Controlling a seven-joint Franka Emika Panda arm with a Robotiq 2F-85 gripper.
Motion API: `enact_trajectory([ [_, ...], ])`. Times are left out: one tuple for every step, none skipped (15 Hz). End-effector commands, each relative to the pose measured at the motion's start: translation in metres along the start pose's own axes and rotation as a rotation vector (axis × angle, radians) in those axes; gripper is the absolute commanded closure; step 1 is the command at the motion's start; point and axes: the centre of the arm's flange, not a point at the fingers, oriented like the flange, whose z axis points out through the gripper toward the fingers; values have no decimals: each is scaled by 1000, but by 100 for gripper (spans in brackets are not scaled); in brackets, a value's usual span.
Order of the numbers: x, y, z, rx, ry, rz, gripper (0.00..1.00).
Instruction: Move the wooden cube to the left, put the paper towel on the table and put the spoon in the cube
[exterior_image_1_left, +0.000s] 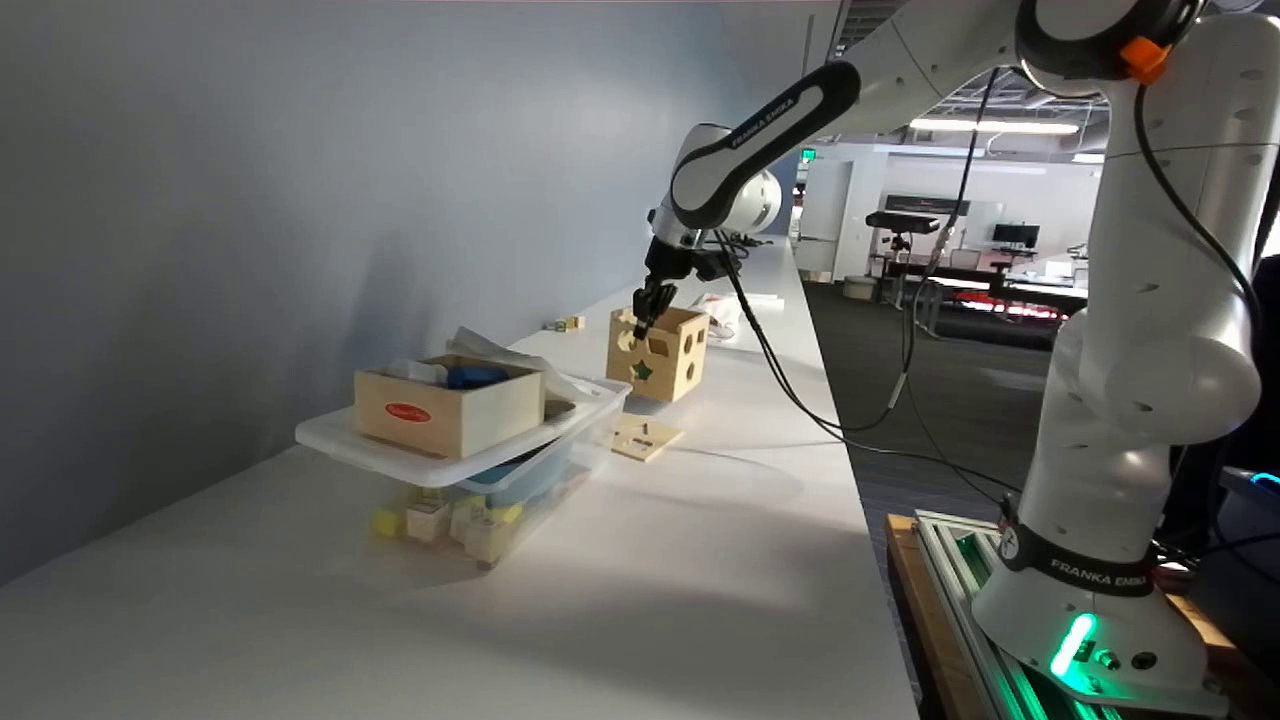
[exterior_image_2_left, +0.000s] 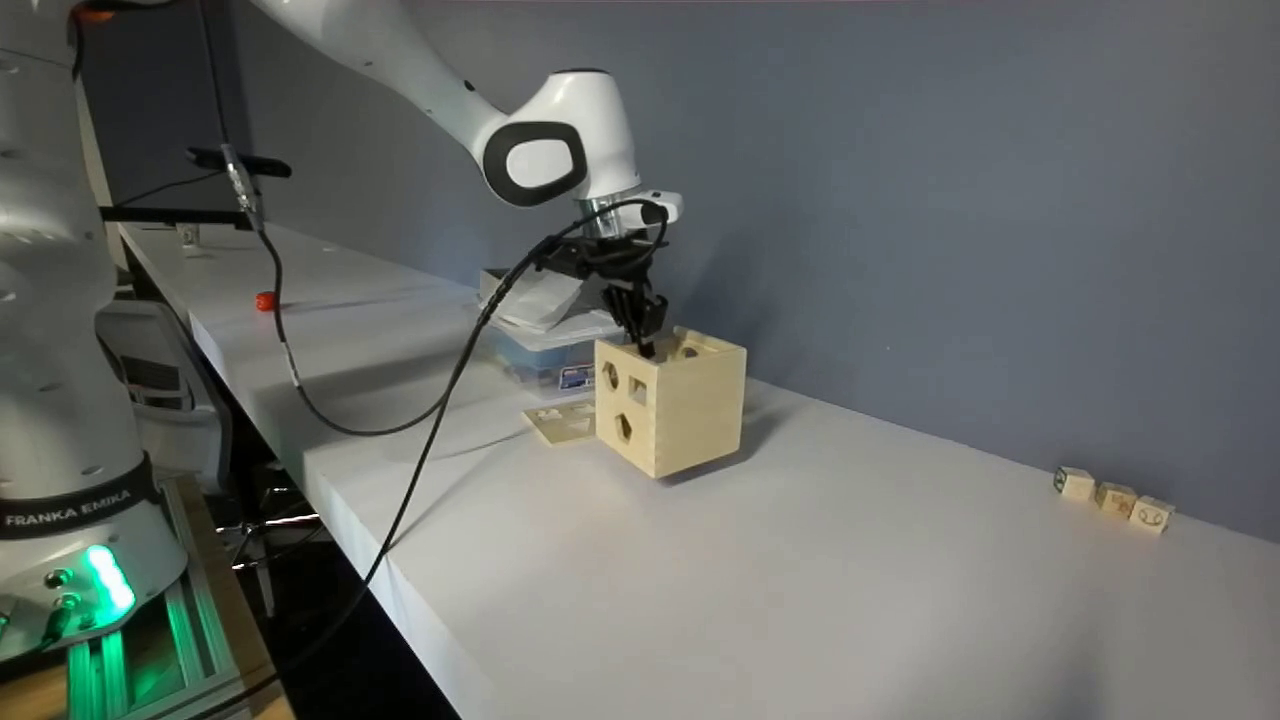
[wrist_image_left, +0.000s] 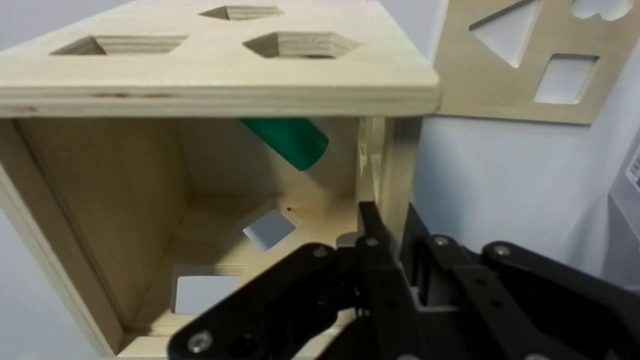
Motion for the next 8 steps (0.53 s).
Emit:
enact_trajectory([
  [23, -33, -44, -21, 87, -24, 97],
  [31, -43, -51, -21, 107, -22, 97],
  [44, -58, -57, -1, 120, -6, 97],
  [52, -69, -62, 8, 133, 10, 97],
  [62, -83, -66, 20, 140, 37, 97],
  [67, -94, -70, 27, 145, 58, 97],
  [70, -104, -71, 31, 146, 82, 97],
  [72, -113, -71, 38, 147, 99, 97],
])
